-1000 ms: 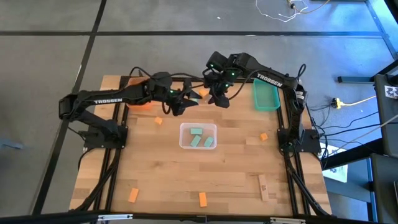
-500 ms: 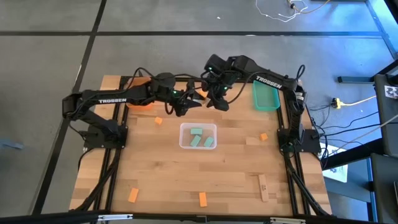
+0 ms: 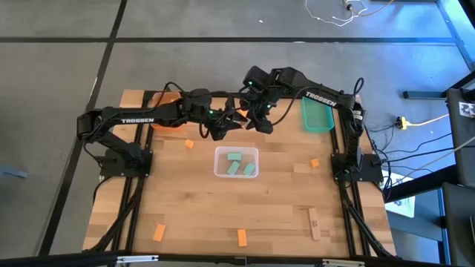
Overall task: Sort & place blocks by color
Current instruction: Put the light brown block from the blue bin into the orange bin
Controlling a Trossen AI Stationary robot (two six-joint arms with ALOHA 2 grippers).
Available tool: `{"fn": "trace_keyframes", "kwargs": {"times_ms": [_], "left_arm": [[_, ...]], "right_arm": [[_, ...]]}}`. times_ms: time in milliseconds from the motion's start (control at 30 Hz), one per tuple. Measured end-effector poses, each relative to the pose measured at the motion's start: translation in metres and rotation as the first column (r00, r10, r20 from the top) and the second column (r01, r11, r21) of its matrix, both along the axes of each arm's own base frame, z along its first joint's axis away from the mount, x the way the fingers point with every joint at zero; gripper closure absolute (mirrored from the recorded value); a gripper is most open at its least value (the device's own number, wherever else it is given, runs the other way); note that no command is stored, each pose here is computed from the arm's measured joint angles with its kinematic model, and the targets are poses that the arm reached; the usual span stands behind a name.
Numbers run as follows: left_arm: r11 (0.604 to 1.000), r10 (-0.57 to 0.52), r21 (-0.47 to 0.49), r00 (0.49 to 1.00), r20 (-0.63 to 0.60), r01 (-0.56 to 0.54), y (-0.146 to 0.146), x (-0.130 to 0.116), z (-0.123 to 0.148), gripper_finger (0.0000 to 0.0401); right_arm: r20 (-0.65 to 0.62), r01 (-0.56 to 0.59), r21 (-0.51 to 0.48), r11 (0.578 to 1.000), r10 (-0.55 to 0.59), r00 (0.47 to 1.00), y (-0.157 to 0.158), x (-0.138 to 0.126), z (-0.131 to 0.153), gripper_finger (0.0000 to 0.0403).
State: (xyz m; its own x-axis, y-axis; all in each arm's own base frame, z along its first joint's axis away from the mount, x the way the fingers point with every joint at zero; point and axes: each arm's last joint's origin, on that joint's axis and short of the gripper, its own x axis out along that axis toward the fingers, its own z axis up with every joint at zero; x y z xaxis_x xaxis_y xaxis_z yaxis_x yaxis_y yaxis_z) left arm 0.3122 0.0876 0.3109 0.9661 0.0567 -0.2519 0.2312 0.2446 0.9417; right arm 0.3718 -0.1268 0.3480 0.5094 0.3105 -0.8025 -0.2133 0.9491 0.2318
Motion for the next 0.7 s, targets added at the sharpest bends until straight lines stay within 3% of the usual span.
{"fn": "trace_keyframes", "kwargs": {"times_ms": [267,467,700], "left_arm": [[1.0,-0.004,-0.003,1.0,-0.003,0.004,0.0,0.0,-0.001,0.0236],[0.999,-0.022,-0.024,0.998,-0.062,0.021,0.004,0.011,-0.02,0.0236],[0.999,0.001,-0.033,0.997,-0.076,-0.003,0.006,0.013,-0.024,0.0236]], "right_arm": [[0.012,-0.029,0.001,1.0,0.029,1.0,0.0,0.002,-0.002,0.0273],[-0.035,-0.058,0.026,0.998,0.059,0.998,0.002,0.011,-0.018,0.0273],[-0.065,-0.055,0.04,0.998,0.057,0.996,0.0,0.012,-0.025,0.0273]]}}
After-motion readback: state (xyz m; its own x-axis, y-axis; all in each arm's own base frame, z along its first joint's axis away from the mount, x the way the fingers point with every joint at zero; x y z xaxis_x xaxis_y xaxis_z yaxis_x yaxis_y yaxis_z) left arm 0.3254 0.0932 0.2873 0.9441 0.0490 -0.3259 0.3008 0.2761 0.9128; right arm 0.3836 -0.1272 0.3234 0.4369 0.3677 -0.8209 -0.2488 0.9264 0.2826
